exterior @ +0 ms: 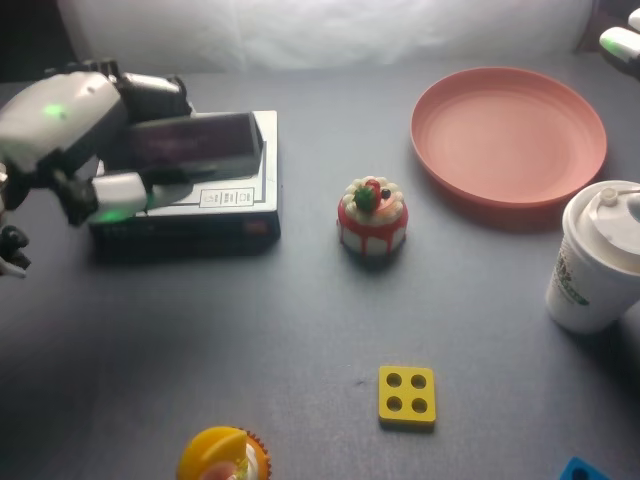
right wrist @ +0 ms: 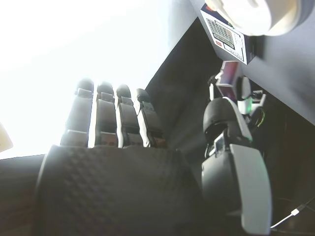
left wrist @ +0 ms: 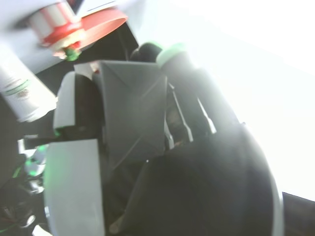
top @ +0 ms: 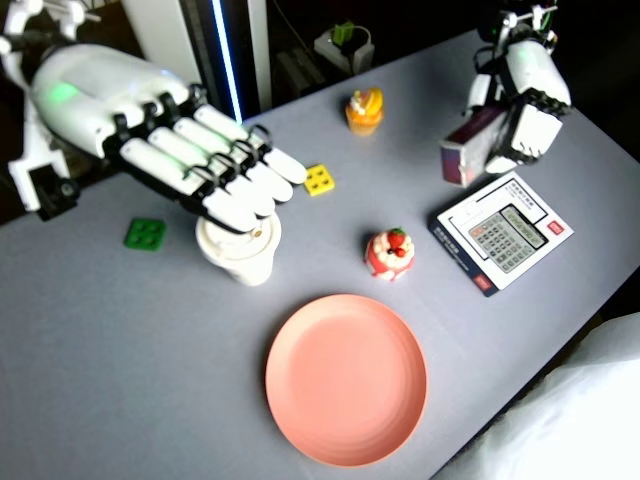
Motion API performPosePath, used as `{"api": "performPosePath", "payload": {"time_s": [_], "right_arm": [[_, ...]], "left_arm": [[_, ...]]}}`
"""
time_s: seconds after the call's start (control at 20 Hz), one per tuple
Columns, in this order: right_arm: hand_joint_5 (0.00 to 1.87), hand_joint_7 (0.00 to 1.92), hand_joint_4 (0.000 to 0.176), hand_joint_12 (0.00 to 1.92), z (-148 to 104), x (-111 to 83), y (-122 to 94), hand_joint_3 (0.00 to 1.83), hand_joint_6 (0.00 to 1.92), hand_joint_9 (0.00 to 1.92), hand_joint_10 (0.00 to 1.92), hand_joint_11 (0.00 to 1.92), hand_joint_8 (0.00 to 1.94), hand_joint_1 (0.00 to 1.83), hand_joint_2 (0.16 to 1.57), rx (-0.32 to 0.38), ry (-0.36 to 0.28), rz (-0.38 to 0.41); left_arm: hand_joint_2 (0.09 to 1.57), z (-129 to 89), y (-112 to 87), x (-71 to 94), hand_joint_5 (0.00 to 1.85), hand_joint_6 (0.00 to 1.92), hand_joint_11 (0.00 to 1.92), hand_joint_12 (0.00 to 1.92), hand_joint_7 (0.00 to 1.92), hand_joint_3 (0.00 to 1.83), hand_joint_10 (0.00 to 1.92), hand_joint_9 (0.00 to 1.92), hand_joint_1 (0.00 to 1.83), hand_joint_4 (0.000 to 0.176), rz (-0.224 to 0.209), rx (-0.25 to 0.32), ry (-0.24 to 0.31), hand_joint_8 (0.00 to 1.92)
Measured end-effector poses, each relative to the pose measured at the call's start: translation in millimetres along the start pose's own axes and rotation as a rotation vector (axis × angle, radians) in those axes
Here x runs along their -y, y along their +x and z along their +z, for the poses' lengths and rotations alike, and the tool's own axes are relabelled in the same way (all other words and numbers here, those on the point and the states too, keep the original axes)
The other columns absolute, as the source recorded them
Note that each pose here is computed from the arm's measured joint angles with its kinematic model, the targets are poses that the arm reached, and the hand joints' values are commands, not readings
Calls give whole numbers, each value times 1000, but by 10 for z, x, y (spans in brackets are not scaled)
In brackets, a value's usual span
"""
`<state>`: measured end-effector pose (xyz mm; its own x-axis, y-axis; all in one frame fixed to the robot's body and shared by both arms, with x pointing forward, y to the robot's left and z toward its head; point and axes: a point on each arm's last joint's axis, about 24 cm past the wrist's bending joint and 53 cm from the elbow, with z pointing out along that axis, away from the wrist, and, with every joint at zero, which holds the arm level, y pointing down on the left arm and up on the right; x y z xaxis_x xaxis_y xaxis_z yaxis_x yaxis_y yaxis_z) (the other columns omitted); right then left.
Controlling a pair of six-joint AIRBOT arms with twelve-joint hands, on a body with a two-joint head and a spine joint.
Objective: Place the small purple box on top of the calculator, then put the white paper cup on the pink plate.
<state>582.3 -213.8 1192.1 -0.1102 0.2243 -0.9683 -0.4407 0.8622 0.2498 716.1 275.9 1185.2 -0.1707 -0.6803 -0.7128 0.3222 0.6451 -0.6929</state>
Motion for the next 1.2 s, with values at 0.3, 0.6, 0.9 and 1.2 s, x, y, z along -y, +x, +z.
{"api": "performPosePath", "payload": {"time_s": [0.3, 0.6, 0.9, 1.2], "right_arm": [[0, 0, 0, 0, 3, -2, 13, 24, 0, 0, 0, 0, 0, 187, 1305, -1, 0, 8], [0, 0, 0, 0, 14, 1, 29, 16, 0, 0, 0, 0, 0, 211, 1299, -2, -2, 17], [0, 0, 0, 0, 13, 4, 31, 0, 0, 0, 0, 0, 0, 375, 1259, -3, -2, 47], [0, 0, 0, 285, -7, 94, 99, 0, 0, 0, 0, 8, 0, 505, 1074, -47, -32, 191]], "left_arm": [[1185, 316, 11, -401, 850, 978, 800, 1921, 859, 0, 1513, 772, 1233, 0, -71, 27, -131, 1417], [1088, 322, 77, -533, 303, 32, 9, 1481, 285, 0, 519, 127, 978, 0, -73, 4, -182, 87], [995, 309, 104, -421, 45, 15, 0, 64, 0, 1, 0, 0, 863, 67, -69, -1, -151, 0], [997, 212, -41, -8, 15, 4, 0, 0, 0, 0, 0, 0, 767, 131, -46, 32, -22, 0]]}}
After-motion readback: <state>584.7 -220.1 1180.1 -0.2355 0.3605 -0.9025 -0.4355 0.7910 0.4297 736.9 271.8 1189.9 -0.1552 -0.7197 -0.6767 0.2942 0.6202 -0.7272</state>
